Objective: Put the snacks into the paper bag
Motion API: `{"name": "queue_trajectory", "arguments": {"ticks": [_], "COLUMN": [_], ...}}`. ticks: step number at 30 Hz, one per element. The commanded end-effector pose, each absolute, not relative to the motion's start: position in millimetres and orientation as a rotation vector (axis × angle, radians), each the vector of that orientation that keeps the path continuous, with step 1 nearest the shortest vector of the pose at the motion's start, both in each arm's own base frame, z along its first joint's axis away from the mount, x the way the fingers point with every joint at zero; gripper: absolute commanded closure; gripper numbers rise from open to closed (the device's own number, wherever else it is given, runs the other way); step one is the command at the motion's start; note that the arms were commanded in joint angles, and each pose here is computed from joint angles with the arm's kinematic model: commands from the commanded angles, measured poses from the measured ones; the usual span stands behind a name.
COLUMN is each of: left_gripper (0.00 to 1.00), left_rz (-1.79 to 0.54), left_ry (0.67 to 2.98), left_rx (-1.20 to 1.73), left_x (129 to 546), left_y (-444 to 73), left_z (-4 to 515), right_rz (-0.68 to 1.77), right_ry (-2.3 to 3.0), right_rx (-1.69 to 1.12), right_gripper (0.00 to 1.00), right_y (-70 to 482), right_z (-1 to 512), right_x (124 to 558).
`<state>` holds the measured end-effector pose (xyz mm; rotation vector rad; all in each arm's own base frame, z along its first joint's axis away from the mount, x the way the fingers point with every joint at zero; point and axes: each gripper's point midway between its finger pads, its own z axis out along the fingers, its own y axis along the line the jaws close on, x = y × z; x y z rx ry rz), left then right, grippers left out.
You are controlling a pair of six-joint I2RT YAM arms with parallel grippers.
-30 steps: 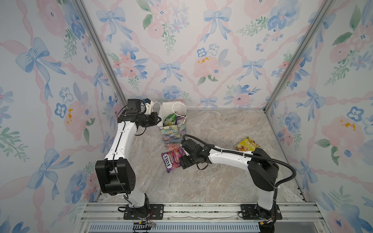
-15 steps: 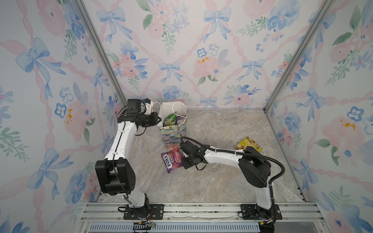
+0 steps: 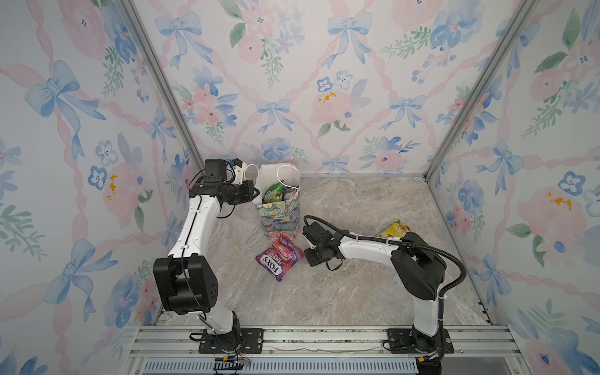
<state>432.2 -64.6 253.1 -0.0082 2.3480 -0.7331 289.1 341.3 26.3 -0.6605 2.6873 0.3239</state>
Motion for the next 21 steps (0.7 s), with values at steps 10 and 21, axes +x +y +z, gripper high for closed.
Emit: {"name": "queue_trajectory", "arguments": {"ticks": [10, 21], "left_gripper": [1.0, 1.0], "left_rz": [-0.755, -0.758], "left_ry": [2.355, 2.35], "left_rx": [-0.004, -0.001], "left_x": [431.6, 430.9], "left_y": [-65.6, -66.1], "left_z": [248.2, 250.4], "right_rz": [0.445, 0.383], "right_ry": [2.512, 2.5], "right_rx": [-0.645, -0.781], "right_gripper": [0.46, 0.39], "right_y": [391.4, 447.6], "right_z": [94.6, 72.8], "right_x": [274.6, 282.2]}}
